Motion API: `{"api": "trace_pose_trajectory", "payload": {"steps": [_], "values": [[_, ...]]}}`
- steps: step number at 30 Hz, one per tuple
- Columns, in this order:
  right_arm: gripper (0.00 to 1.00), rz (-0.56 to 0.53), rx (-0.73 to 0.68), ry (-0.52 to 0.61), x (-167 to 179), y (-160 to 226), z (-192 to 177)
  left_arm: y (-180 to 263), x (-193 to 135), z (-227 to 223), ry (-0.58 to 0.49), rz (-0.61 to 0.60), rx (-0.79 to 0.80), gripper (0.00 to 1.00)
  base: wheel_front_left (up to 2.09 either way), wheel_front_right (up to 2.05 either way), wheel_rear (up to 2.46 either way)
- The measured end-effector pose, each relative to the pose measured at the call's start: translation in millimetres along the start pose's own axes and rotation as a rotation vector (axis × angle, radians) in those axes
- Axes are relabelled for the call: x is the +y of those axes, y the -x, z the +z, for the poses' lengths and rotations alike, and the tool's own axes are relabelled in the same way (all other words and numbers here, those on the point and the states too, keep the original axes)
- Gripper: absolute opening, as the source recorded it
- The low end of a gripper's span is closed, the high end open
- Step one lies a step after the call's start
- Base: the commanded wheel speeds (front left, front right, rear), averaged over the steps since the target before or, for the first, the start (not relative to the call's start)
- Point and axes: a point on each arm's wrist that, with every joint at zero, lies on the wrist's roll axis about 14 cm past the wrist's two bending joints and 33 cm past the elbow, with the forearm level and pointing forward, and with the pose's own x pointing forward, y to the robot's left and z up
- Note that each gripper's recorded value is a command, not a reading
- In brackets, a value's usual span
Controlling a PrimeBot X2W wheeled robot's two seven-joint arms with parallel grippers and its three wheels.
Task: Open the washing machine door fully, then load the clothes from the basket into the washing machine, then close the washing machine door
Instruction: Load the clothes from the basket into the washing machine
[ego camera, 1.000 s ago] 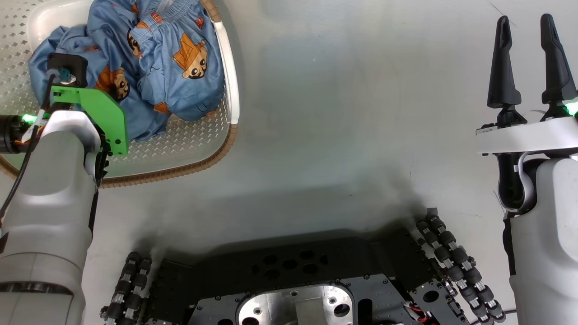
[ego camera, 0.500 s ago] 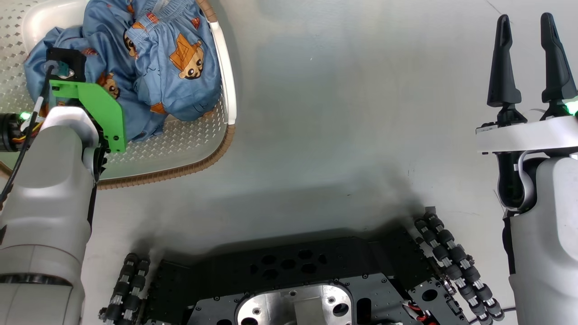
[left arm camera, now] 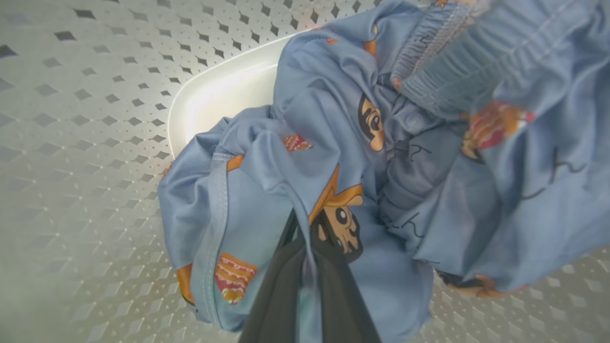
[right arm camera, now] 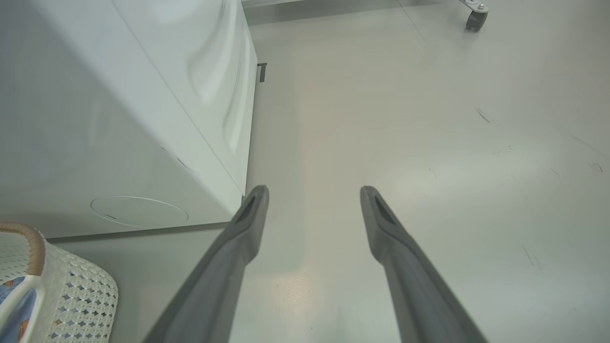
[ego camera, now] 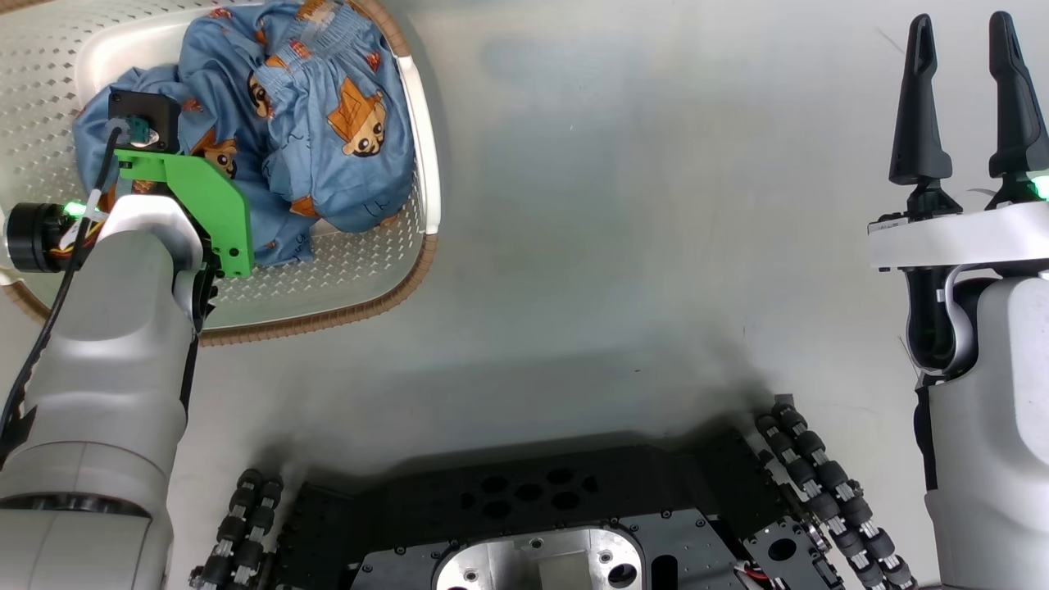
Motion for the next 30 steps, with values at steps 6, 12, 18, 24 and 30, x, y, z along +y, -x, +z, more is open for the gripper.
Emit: {"api": "trace_pose_trajectory", "payload": {"steps": [6,12,18,24,30], "values": [[1.0,0.009,-0.043,-0.002,4.2,-1.3,19.1,14.4,-8.2,27.3,0.017,-0.016,-0.111,0.0,0.0,0.0,0.0],[1.0,0.019,-0.079,-0.004,9.1,1.5,36.3,32.8,-13.3,49.9,0.037,-0.028,-0.213,0.0,0.0,0.0,0.0],[1.0,0.032,-0.111,-0.005,15.3,7.2,53.6,55.2,-9.5,45.9,0.048,-0.016,-0.253,0.0,0.0,0.0,0.0],[1.0,0.055,-0.153,-0.007,24.8,15.2,74.8,80.2,-7.7,50.2,0.05,-0.009,-0.322,0.0,0.0,0.0,0.0],[1.0,0.069,-0.18,-0.01,31.3,29.6,90.2,106.0,-7.5,56.7,0.043,-0.003,-0.389,0.0,0.0,0.0,0.0]]}}
